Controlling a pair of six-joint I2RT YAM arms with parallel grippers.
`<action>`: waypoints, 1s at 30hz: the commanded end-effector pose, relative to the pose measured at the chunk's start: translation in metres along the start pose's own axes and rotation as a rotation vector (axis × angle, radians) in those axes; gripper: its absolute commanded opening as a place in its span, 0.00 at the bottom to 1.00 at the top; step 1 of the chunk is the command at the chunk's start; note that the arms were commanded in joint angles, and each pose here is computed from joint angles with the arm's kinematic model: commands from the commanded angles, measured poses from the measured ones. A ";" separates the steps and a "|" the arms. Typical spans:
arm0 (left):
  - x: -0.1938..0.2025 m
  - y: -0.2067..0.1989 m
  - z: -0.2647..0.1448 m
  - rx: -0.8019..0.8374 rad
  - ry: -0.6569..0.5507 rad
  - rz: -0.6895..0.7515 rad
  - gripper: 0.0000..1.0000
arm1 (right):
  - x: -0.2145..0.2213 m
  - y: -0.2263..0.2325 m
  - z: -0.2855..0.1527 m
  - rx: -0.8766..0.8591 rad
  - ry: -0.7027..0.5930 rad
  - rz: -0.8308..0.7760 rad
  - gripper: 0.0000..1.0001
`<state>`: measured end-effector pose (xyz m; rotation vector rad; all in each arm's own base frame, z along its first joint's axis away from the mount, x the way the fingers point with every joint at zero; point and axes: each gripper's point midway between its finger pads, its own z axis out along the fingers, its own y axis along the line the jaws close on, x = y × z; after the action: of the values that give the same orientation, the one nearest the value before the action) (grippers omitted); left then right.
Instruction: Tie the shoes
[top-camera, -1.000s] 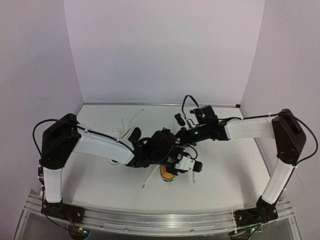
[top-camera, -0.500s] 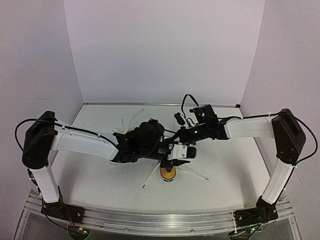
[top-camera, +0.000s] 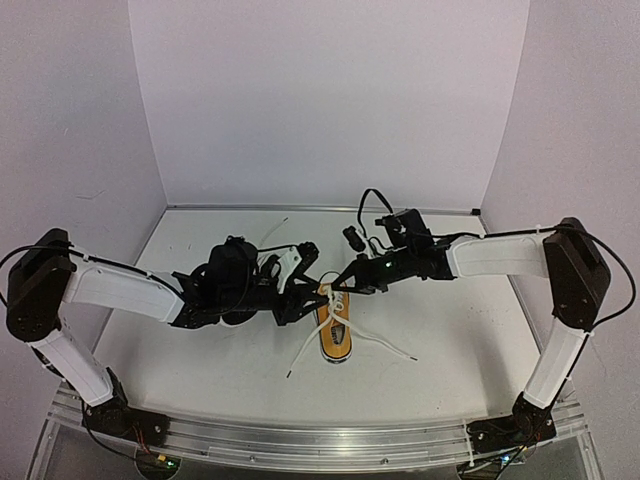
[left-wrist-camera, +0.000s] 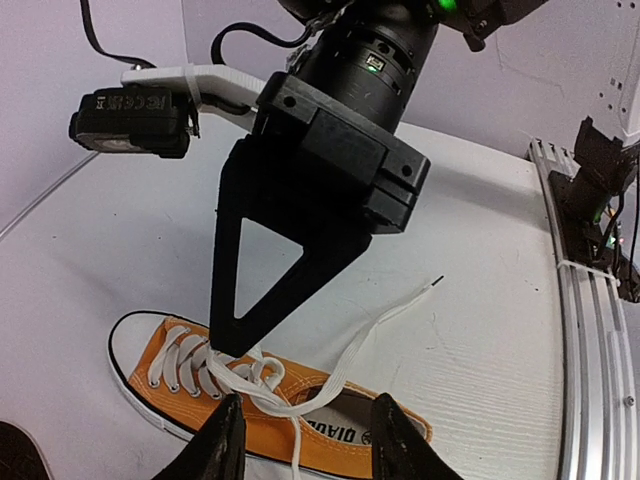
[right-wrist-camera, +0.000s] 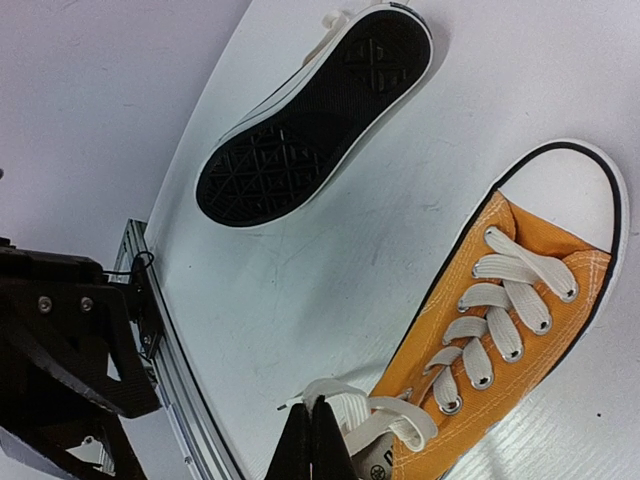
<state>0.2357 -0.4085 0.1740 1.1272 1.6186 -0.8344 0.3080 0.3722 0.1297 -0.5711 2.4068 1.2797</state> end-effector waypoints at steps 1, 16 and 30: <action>-0.010 0.016 -0.005 -0.012 -0.082 -0.129 0.40 | -0.013 0.022 0.005 -0.044 -0.016 -0.040 0.00; -0.007 0.077 -0.043 -0.323 -0.115 -0.207 0.40 | 0.008 0.028 0.047 -0.028 0.065 -0.050 0.00; 0.000 0.082 -0.042 -0.347 -0.065 -0.213 0.42 | 0.026 0.026 0.065 0.014 0.133 -0.050 0.19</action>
<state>0.2943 -0.3444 0.1756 0.7101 1.7740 -0.6893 0.2757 0.4300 0.0801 -0.7104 2.5434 1.2458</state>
